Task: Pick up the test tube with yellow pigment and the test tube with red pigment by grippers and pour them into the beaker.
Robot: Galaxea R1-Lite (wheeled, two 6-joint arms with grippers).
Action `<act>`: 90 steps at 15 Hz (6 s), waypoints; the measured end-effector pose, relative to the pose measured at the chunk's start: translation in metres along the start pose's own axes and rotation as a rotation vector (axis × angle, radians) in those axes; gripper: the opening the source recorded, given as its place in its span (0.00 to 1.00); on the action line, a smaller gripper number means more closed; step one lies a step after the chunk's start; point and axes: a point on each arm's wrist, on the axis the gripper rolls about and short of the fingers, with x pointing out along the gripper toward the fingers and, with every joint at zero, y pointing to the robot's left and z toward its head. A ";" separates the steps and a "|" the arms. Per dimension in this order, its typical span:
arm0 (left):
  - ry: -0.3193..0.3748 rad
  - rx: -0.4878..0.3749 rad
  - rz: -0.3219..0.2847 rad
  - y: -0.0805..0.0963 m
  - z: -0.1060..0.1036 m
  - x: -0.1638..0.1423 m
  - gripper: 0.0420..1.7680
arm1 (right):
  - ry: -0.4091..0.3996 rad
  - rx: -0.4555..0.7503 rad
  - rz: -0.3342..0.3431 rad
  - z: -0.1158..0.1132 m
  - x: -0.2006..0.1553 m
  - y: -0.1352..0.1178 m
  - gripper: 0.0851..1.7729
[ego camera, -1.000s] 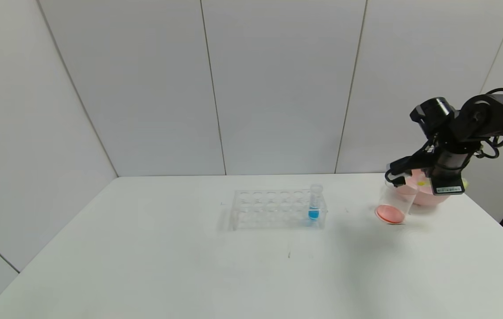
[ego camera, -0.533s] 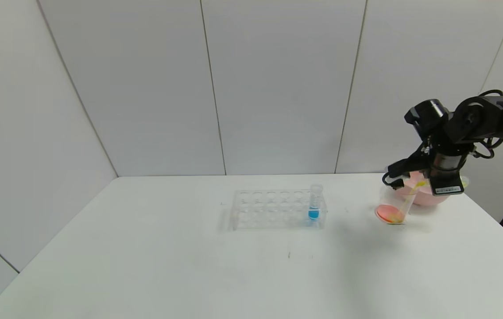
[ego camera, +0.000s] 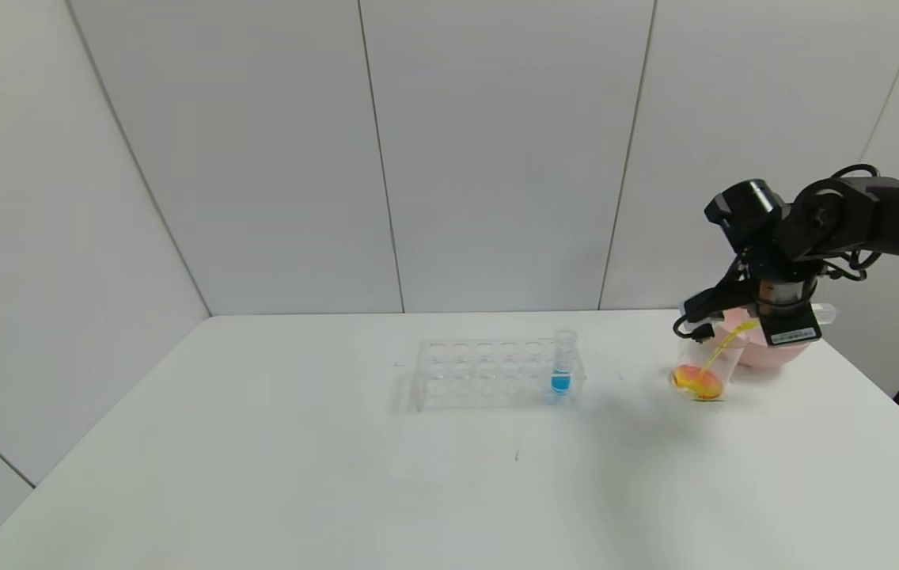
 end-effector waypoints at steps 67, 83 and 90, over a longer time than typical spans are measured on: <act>0.000 0.000 0.000 0.000 0.000 0.000 0.97 | -0.771 1.884 -0.176 -0.070 0.126 0.020 0.26; 0.000 0.000 0.000 0.000 0.000 0.000 0.97 | -0.798 1.893 -0.141 -0.071 0.129 0.021 0.46; 0.000 0.000 0.000 0.000 0.000 0.000 0.97 | -0.805 1.896 -0.155 -0.075 0.123 0.019 0.76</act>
